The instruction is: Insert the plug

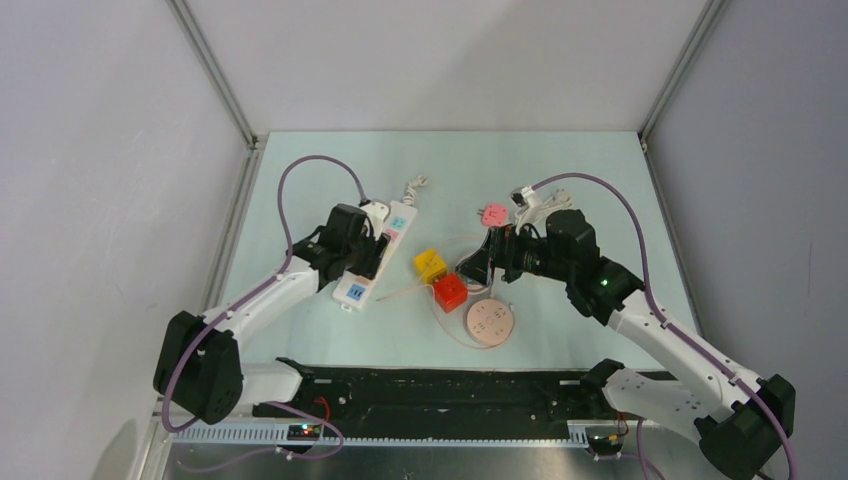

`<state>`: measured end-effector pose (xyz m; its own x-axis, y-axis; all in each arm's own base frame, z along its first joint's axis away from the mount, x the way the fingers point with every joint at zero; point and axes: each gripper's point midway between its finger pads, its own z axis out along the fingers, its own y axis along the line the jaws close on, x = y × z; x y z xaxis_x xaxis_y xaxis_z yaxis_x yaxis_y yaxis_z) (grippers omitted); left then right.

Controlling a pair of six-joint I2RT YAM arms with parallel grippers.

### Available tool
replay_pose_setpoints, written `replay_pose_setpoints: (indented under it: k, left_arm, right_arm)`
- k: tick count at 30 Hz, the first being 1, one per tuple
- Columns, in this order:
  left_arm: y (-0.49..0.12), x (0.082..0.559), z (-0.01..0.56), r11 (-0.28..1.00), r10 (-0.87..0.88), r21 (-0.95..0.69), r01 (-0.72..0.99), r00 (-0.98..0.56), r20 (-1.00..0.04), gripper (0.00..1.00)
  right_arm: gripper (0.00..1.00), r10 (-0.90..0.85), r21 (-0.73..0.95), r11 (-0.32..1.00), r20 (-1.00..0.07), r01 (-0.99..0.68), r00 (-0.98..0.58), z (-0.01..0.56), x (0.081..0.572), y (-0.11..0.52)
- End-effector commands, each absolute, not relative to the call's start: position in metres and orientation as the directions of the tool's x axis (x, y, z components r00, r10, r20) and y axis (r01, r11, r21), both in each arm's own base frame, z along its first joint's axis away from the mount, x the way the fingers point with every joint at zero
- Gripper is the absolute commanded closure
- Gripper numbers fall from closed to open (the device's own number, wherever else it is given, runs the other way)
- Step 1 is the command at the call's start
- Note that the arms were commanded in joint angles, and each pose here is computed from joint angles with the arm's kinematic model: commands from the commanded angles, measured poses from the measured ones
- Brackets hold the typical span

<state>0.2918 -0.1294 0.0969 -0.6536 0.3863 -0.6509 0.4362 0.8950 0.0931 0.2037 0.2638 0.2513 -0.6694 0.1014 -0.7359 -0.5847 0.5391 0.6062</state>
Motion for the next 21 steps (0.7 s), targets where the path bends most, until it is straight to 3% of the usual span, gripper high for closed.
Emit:
replay_pose_setpoints:
  k: [1,12,21]
  left_arm:
    - [-0.122,0.291,0.103,0.916,0.352,0.096,0.389,-0.668,-0.656,1.00]
    - [-0.120,0.284,0.098,0.934,0.310,0.066,0.352,-0.701,-0.643,1.00]
    - [-0.125,0.301,0.144,0.955,0.224,0.039,0.294,-0.628,-0.745,1.00]
  right_arm:
    - [0.08,0.116,0.603,0.546,-0.742,-0.582,-0.660,0.261,0.207,0.262]
    - [0.08,0.105,0.598,0.551,-0.742,-0.582,-0.662,0.257,0.208,0.264]
    - [0.08,0.098,0.589,0.557,-0.746,-0.585,-0.659,0.256,0.208,0.262]
